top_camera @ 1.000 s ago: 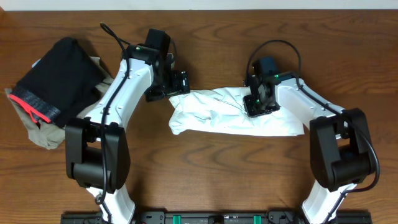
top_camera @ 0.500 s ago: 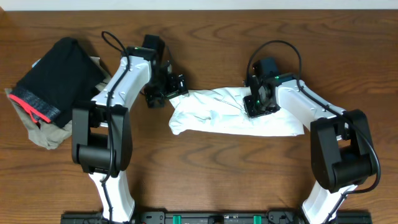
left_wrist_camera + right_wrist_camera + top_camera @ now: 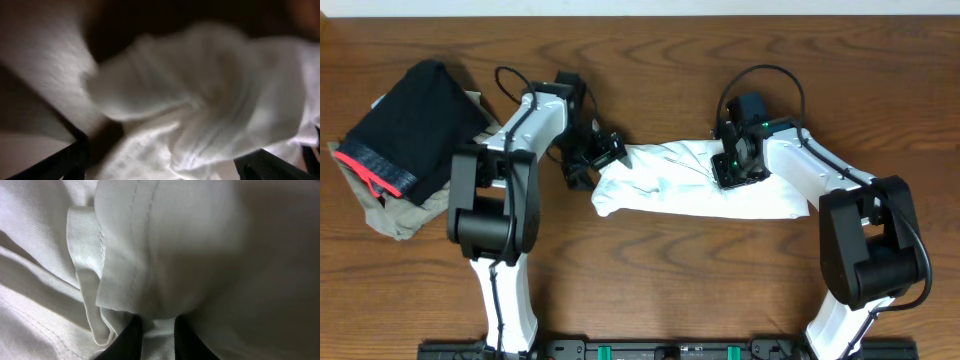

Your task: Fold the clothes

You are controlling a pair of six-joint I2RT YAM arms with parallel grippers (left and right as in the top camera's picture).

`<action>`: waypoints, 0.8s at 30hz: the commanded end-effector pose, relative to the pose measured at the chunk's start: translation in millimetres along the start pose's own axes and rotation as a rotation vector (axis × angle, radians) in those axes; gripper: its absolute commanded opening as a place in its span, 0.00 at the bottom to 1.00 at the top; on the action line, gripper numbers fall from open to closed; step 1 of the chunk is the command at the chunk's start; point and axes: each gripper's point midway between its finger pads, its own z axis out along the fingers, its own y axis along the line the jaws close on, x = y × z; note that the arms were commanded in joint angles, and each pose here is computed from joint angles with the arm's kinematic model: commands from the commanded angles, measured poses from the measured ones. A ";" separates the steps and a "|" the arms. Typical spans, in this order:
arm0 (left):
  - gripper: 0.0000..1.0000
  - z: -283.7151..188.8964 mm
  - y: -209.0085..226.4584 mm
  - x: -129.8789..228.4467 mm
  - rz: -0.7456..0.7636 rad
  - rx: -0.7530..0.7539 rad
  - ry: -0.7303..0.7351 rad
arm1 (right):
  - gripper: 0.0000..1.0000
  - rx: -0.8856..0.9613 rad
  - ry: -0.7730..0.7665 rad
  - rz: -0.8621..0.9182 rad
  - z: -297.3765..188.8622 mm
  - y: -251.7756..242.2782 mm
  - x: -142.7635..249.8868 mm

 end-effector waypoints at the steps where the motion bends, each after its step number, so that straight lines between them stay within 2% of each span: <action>1: 0.93 25.7 -0.5 12.1 -0.053 0.052 0.121 | 0.22 0.014 0.092 0.018 19.4 -3.2 26.3; 2: 0.91 29.9 -1.9 14.3 -0.058 0.064 0.142 | 0.22 0.014 0.092 0.018 19.4 -3.2 26.3; 3: 0.82 34.8 -3.4 16.7 -0.064 0.075 0.165 | 0.22 0.014 0.092 0.018 19.4 -3.2 26.3; 8: 0.29 38.4 -8.3 20.6 -0.061 0.094 0.187 | 0.22 0.014 0.092 0.018 19.3 -3.3 26.4; 9: 0.13 36.7 -8.7 19.8 -0.056 0.097 0.182 | 0.22 0.014 0.092 0.018 19.3 -3.3 26.4; 10: 0.06 34.7 -9.3 18.8 -0.053 0.101 0.177 | 0.22 0.014 0.092 0.018 19.4 -3.3 26.3; 15: 0.06 14.0 -10.8 16.0 -0.021 0.111 0.136 | 0.21 0.013 0.091 0.019 19.2 -3.1 26.2; 18: 0.06 -8.0 -1.2 11.9 -0.016 0.053 0.062 | 0.21 0.012 0.071 0.017 13.8 -2.4 20.7; 21: 0.06 -37.2 11.5 8.6 -0.008 -0.021 -0.037 | 0.22 0.009 0.028 0.012 -2.9 0.5 9.3; 24: 0.06 -60.7 13.1 10.7 0.007 -0.022 -0.092 | 0.25 -0.003 -0.030 0.003 -29.8 6.7 -5.8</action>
